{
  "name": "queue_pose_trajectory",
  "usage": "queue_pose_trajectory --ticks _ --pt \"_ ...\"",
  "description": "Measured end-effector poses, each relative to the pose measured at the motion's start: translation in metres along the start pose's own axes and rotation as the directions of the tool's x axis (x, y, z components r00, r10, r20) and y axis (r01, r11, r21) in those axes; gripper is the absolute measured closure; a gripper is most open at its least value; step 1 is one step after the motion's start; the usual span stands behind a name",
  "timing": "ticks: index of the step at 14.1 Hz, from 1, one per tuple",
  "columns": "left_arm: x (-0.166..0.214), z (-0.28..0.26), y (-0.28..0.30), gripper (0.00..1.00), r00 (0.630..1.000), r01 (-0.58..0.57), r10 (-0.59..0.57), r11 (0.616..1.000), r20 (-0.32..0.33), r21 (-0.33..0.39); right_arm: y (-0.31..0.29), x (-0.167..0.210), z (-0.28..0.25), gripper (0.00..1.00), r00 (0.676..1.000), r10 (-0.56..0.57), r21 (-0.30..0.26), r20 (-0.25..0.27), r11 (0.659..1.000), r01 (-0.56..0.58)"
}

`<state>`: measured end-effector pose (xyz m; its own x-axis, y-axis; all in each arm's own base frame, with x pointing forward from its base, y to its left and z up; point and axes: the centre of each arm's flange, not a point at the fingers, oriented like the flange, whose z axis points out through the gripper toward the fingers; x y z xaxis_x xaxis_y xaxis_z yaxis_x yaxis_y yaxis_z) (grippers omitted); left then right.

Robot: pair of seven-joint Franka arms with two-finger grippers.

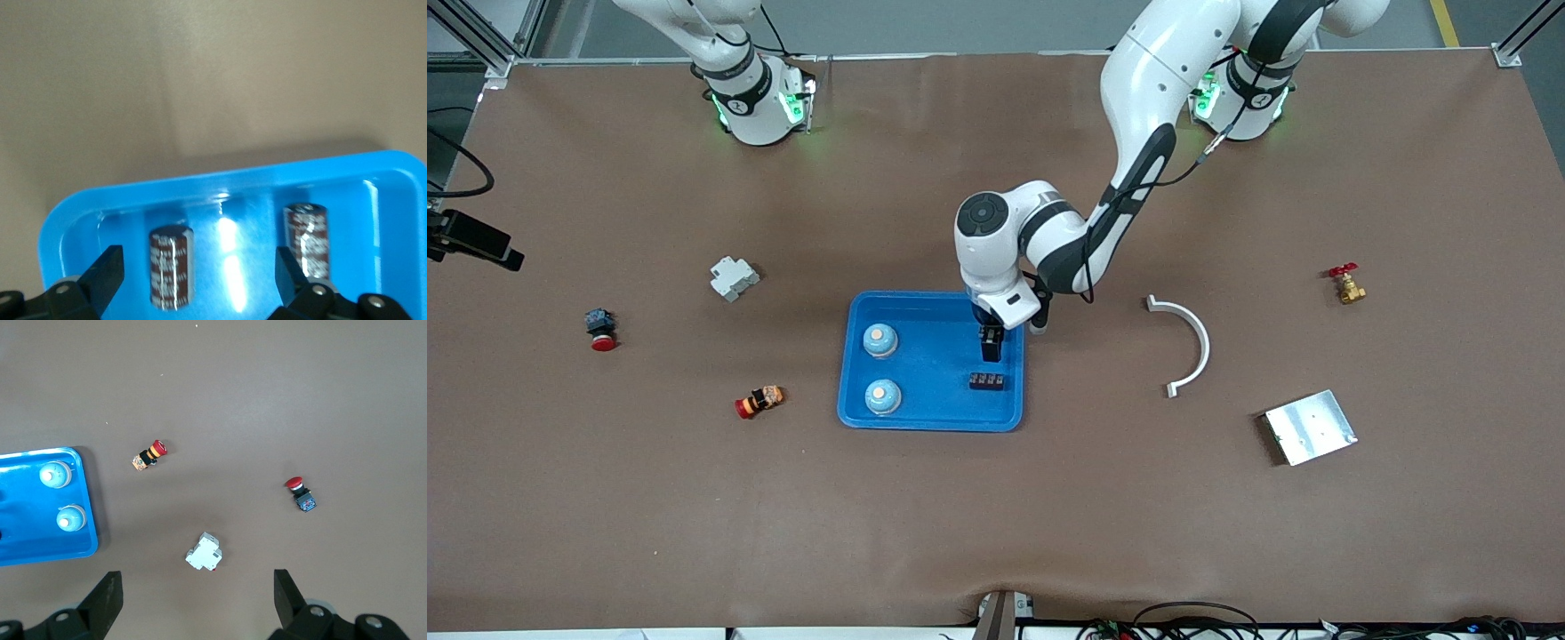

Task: Place electrolytic capacitor and blue bell in tray
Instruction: 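Lower the capacitor into the tray beside the first one and open the left gripper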

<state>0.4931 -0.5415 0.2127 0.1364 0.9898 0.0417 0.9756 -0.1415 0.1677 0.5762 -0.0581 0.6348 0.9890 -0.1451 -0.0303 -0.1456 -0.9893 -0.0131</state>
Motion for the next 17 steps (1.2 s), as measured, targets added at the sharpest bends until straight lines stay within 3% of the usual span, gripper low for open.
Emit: queue_pose_trajectory --ticks 9,17 --pt "0.019 -0.044 0.025 0.0 0.993 -0.116 0.116 0.993 0.035 -0.009 -0.001 0.0 0.0 0.0 1.0 -0.001 0.001 0.0 1.0 0.001" --pt "0.027 -0.063 0.035 0.0 0.945 -0.324 0.325 0.945 0.038 -0.04 -0.002 0.0 0.0 0.0 1.0 -0.004 0.001 0.0 1.0 0.004"
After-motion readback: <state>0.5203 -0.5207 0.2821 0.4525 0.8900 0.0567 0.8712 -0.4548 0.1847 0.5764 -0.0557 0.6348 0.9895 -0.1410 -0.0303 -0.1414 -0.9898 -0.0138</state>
